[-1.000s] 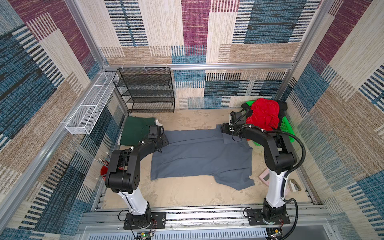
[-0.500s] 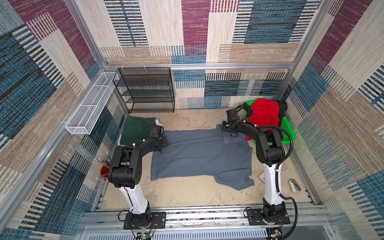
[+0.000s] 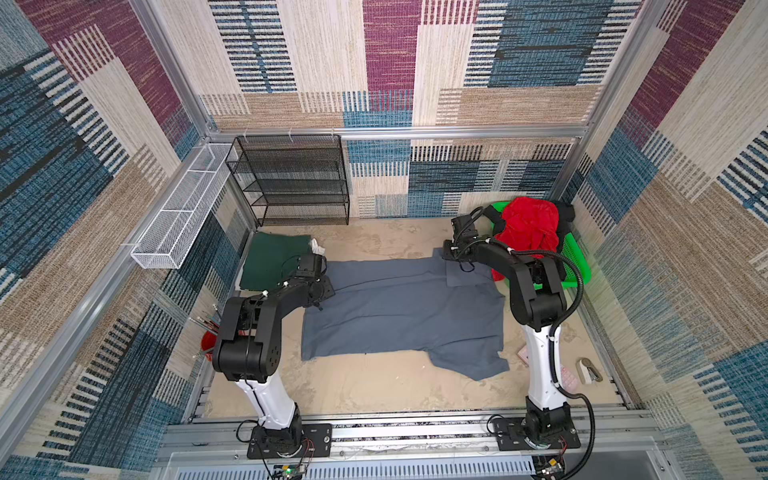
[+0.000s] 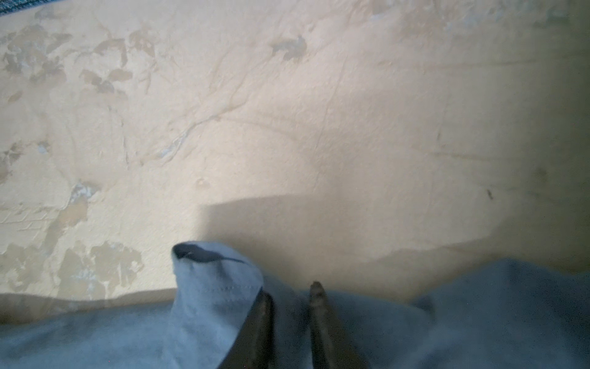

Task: Fold and stack the t-shirts

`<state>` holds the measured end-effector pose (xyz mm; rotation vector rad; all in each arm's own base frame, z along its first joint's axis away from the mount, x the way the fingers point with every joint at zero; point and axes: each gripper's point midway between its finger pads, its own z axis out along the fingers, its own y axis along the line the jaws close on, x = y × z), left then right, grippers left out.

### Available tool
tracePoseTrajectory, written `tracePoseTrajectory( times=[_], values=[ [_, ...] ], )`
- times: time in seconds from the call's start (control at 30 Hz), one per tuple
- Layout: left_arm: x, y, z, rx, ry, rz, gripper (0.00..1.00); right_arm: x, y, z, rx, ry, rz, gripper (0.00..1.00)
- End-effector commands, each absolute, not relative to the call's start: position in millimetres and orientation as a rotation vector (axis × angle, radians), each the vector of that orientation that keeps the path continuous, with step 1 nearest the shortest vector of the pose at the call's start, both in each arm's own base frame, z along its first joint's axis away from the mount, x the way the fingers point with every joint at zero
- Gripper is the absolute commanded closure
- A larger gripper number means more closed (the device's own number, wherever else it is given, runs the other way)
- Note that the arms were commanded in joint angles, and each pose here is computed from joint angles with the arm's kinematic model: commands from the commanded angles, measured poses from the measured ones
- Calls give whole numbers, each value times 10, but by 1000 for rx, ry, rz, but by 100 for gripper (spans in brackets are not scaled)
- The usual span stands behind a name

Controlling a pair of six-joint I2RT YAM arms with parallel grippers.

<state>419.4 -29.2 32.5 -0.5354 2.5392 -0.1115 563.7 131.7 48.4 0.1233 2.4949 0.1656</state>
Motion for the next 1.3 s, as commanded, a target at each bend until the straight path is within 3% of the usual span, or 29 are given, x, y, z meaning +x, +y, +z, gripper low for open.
tracePoseTrajectory(
  times=[0.0,0.37,0.73,1.0,1.27],
  values=[
    [4180,-255,282,-523,2559,-71,43,5660,1326,548,112,2483,164,84],
    [4145,-219,315,-540,2567,-49,47,5662,1323,841,115,2444,175,92],
    [4136,-298,282,-554,2571,-117,48,5660,1359,929,118,2435,208,92],
    [4231,-260,262,-558,2579,-83,61,5659,1360,971,118,2429,211,93],
    [4283,-261,355,-558,2567,-99,62,5660,1356,1026,121,2420,212,93]
  ],
)
